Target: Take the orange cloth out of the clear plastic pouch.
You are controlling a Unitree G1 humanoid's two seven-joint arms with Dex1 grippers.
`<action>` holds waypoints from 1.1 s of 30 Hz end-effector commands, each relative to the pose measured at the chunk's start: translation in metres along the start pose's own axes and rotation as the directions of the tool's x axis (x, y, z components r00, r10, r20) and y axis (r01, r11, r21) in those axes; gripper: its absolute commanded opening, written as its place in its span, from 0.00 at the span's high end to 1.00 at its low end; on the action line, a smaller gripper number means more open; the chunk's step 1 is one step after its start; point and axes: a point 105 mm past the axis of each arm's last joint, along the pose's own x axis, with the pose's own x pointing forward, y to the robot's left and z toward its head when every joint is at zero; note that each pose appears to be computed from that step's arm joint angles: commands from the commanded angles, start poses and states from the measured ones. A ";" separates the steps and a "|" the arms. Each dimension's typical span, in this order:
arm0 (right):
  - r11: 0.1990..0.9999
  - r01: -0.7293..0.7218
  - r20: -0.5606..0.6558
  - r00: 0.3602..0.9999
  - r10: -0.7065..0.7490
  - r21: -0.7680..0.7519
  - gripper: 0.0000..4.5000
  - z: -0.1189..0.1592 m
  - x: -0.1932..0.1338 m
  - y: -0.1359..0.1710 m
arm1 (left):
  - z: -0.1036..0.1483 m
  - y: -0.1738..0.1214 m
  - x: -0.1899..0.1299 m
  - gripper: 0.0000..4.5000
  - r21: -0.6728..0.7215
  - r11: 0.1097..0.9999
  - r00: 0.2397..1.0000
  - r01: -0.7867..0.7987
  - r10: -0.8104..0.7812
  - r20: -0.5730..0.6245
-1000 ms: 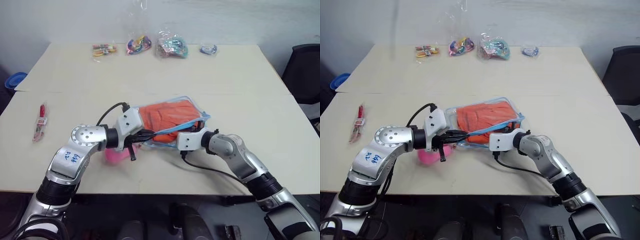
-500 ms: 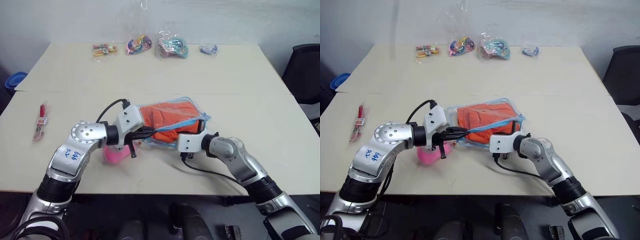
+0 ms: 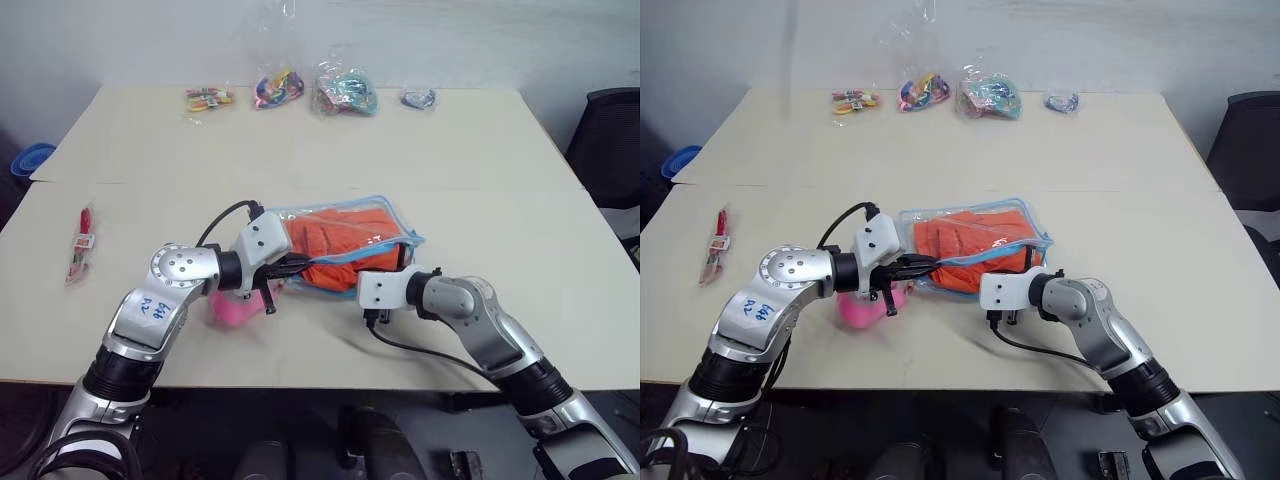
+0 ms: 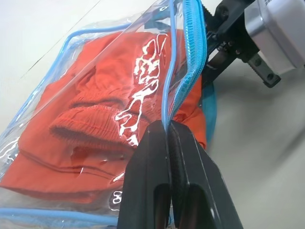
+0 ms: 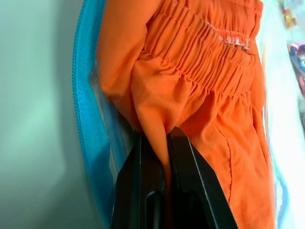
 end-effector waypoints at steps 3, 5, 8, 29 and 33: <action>0.985 -0.083 0.161 0.985 0.058 0.151 0.99 0.040 -0.032 0.000 | 0.011 0.016 0.011 1.00 0.048 0.997 0.998 -0.068 0.067 0.021; 0.981 -0.127 0.189 0.977 0.098 0.149 0.99 0.048 -0.040 0.006 | 0.017 0.018 0.016 1.00 0.035 0.997 0.997 -0.070 0.068 0.046; 0.982 -0.165 0.162 0.975 0.149 0.090 0.99 0.047 -0.046 0.016 | 0.027 0.021 0.025 1.00 0.021 0.997 0.994 -0.069 0.067 0.080; 0.926 0.170 -0.101 0.984 -0.144 0.336 0.99 0.002 -0.204 -0.109 | -0.023 0.015 0.030 1.00 0.219 0.976 0.998 0.011 0.004 -0.068; 0.836 0.412 -0.244 0.908 -0.341 0.364 0.99 -0.057 -0.213 -0.130 | -0.025 0.012 0.025 1.00 0.224 0.974 0.997 0.036 -0.020 -0.072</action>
